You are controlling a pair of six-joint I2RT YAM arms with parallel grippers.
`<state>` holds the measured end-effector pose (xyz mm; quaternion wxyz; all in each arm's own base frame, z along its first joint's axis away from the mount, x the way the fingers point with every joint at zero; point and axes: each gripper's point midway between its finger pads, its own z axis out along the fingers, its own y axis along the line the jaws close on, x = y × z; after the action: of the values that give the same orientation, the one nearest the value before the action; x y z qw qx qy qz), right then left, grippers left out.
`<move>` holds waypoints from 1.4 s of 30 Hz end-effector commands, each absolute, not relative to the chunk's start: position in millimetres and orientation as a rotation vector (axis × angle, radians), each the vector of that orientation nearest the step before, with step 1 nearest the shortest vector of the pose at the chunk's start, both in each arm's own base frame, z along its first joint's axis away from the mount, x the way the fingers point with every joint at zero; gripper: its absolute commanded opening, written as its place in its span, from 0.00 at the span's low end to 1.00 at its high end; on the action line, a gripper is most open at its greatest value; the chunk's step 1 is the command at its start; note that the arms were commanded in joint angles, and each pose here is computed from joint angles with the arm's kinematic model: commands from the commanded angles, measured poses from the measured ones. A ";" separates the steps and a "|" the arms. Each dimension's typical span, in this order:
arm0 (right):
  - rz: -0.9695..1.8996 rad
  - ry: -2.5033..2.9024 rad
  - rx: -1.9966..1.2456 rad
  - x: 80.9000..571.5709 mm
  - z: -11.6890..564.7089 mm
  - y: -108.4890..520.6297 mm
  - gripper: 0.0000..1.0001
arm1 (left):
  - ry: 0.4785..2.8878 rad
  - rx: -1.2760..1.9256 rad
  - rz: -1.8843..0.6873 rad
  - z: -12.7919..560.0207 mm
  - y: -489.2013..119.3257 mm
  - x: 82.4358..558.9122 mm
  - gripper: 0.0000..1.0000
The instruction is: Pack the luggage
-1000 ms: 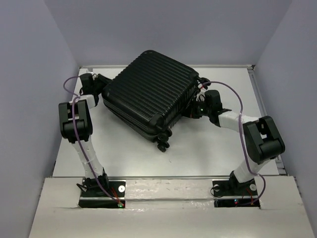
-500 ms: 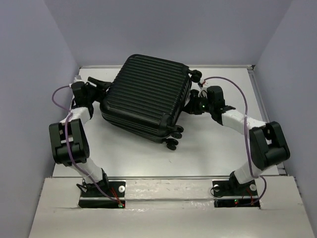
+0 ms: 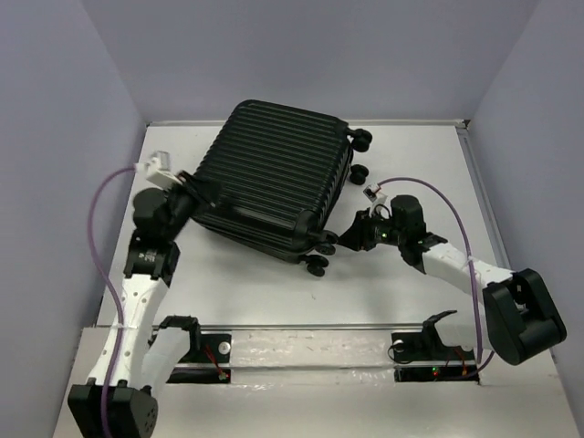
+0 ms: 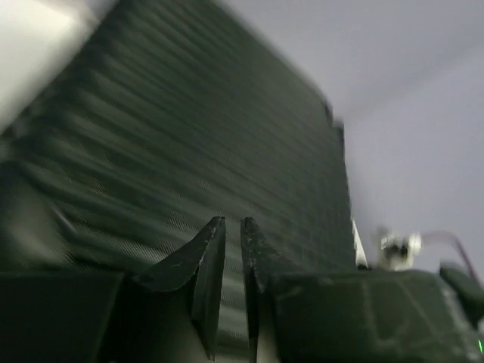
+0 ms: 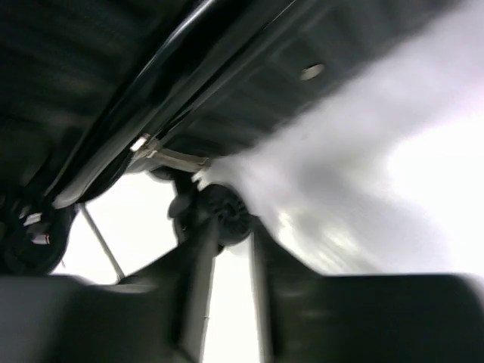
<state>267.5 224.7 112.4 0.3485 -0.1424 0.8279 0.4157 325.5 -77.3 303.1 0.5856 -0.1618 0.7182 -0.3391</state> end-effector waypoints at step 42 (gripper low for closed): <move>1.159 1.634 -0.577 282.0 153.4 279.2 0.07 | 1.997 -0.039 -1.287 233.1 -353.8 198.8 0.44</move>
<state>282.7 272.9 121.6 0.4473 -0.2563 0.7137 0.4741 171.3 -334.1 167.3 0.3001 0.0080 0.8411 -0.4500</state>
